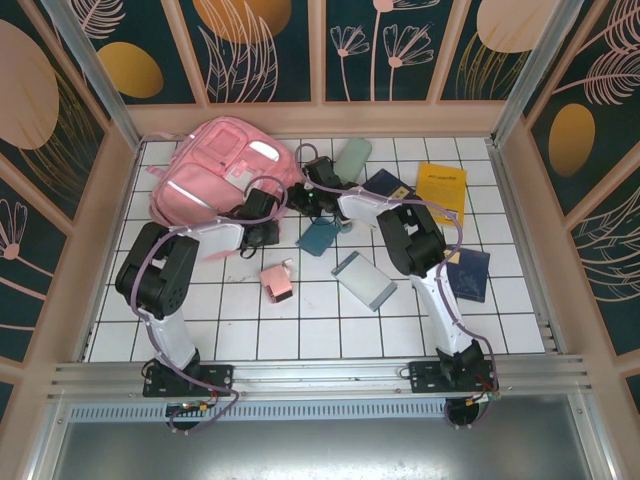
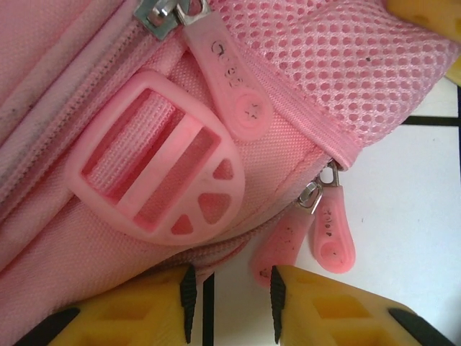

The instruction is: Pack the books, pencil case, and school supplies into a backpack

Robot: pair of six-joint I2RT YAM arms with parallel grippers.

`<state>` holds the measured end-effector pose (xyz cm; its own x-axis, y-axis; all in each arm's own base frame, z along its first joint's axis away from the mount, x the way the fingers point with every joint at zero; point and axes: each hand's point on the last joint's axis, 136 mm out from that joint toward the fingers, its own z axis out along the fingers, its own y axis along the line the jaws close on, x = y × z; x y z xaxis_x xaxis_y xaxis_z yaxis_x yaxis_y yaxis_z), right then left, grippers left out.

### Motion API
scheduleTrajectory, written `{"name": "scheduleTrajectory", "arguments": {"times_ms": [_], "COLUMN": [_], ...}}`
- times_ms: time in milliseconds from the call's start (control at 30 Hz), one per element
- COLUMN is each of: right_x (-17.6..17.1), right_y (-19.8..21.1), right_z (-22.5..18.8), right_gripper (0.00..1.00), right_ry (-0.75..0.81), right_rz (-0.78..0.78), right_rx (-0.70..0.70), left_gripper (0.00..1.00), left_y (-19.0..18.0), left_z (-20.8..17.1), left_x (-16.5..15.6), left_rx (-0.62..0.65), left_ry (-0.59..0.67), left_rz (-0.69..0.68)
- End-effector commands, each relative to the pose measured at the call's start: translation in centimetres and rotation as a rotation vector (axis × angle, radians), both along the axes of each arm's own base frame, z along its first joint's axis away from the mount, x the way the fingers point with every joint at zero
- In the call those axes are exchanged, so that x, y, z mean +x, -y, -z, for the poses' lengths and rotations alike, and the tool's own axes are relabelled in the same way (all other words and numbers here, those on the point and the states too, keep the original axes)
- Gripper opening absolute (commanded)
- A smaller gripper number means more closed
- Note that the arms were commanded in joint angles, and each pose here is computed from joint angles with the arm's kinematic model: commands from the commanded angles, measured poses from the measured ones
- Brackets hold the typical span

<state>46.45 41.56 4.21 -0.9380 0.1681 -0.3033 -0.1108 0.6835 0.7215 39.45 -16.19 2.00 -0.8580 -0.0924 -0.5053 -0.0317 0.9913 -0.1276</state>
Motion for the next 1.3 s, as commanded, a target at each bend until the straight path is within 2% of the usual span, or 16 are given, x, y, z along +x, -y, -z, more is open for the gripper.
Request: {"name": "scheduleTrajectory", "arguments": {"times_ms": [0,100,267,367,400,567,733,867,1033,1267], "right_x": [-0.6,-0.8,-0.7,-0.8,-0.9,-1.7,-3.4,-4.2,-4.1,-3.8], "right_y": [-0.7,-0.8,-0.8,-0.9,-0.9,-1.7,-2.9,-3.7,-3.7,-3.2], "right_z": [0.5,0.5,0.9,1.0,1.0,0.3,-0.3,-0.7,-0.3,0.0], "right_gripper": [0.36,0.36,0.27,0.07,0.0,0.0,0.0,0.0,0.0,0.0], "right_ry": [-0.031,-0.035,-0.041,-0.046,-0.047,-0.035,-0.035,-0.035,-0.044,-0.048], "right_rz": [-0.022,-0.026,-0.025,-0.026,-0.029,-0.051,-0.076,-0.088,-0.082,-0.068], "right_rx": [0.009,0.01,0.005,0.008,0.007,0.014,0.023,0.03,0.025,0.016], "left_gripper": [0.36,0.36,0.3,0.15,0.13,0.18,0.2,0.28,0.28,0.26], "left_y": [0.2,0.3,0.5,0.1,-0.3,-2.1,-1.1,-0.5,0.2,0.0], "left_z": [1.1,1.7,1.9,1.9,1.9,0.9,-2.5,-4.9,-3.8,-1.0], "left_x": [0.2,0.1,-0.1,-0.2,-0.3,-1.4,-2.1,-2.3,-2.0,-1.8], "left_rx": [0.042,0.078,0.111,0.124,0.141,0.193,0.083,0.024,0.024,0.053], "left_ry": [-0.026,-0.046,-0.043,-0.046,-0.047,-0.028,0.017,0.057,0.026,-0.055], "left_rz": [0.025,0.03,0.027,0.012,-0.005,-0.044,-0.03,-0.01,0.023,-0.031]}}
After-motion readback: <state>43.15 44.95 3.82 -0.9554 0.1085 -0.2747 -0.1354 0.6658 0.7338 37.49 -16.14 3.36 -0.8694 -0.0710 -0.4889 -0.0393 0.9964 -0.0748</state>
